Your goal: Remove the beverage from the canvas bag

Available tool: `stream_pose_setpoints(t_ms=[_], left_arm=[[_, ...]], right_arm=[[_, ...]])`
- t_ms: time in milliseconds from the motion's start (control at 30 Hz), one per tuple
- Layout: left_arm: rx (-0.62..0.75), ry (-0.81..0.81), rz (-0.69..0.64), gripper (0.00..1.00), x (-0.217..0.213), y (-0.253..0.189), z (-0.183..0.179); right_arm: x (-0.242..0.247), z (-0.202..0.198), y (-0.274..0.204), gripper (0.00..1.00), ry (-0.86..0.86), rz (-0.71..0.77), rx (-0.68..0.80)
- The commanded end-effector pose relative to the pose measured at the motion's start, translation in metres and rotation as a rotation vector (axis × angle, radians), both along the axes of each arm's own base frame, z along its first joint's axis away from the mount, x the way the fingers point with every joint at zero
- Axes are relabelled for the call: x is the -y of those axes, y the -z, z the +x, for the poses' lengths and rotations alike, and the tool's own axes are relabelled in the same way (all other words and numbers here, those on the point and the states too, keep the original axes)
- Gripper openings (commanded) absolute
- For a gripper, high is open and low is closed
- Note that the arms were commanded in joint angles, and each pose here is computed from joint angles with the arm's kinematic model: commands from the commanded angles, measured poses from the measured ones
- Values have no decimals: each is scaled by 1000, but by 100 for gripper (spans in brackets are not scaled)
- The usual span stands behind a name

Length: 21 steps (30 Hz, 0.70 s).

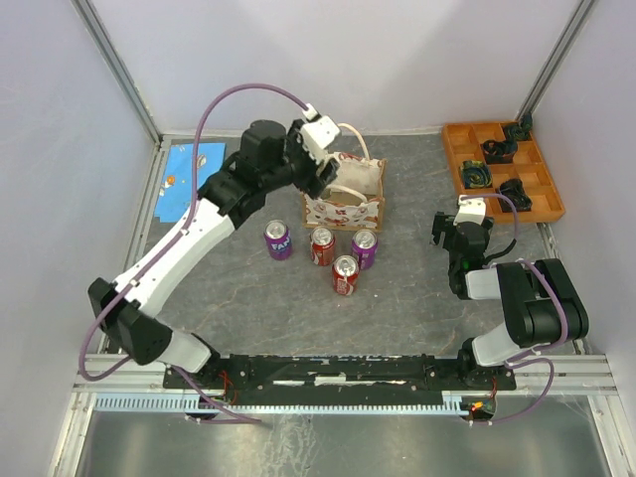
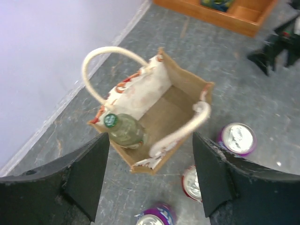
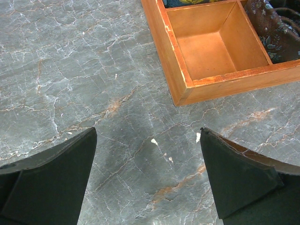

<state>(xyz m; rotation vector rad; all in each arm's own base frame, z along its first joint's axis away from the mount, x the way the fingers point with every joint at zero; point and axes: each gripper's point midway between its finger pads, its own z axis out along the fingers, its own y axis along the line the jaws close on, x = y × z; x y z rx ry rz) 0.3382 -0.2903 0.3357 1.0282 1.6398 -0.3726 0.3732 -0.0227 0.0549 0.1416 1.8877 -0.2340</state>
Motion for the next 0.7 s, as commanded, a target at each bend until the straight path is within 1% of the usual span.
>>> stream_pose_setpoints(t_ms=[0, 67, 100, 167, 267, 333, 433, 667], left_arm=[[6, -81, -171, 73, -7, -18, 53], [12, -115, -209, 68, -12, -18, 78], [15, -122, -220, 66, -13, -19, 84], [22, -132, -229, 65, -10, -11, 103], [21, -138, -232, 68, -7, 9, 124], [15, -141, -245, 75, -6, 22, 135], [8, -141, -279, 74, -5, 37, 148], [43, -172, -343, 74, -13, 67, 171]], right_arm=[[1, 9, -18, 99, 12, 10, 64], [1, 9, -18, 99, 11, 9, 63], [1, 9, -18, 99, 11, 8, 63], [2, 9, -17, 99, 12, 9, 61], [1, 9, -18, 99, 12, 9, 63], [2, 9, -17, 99, 12, 9, 61], [1, 9, -17, 99, 11, 9, 62], [1, 9, -17, 99, 11, 9, 62]])
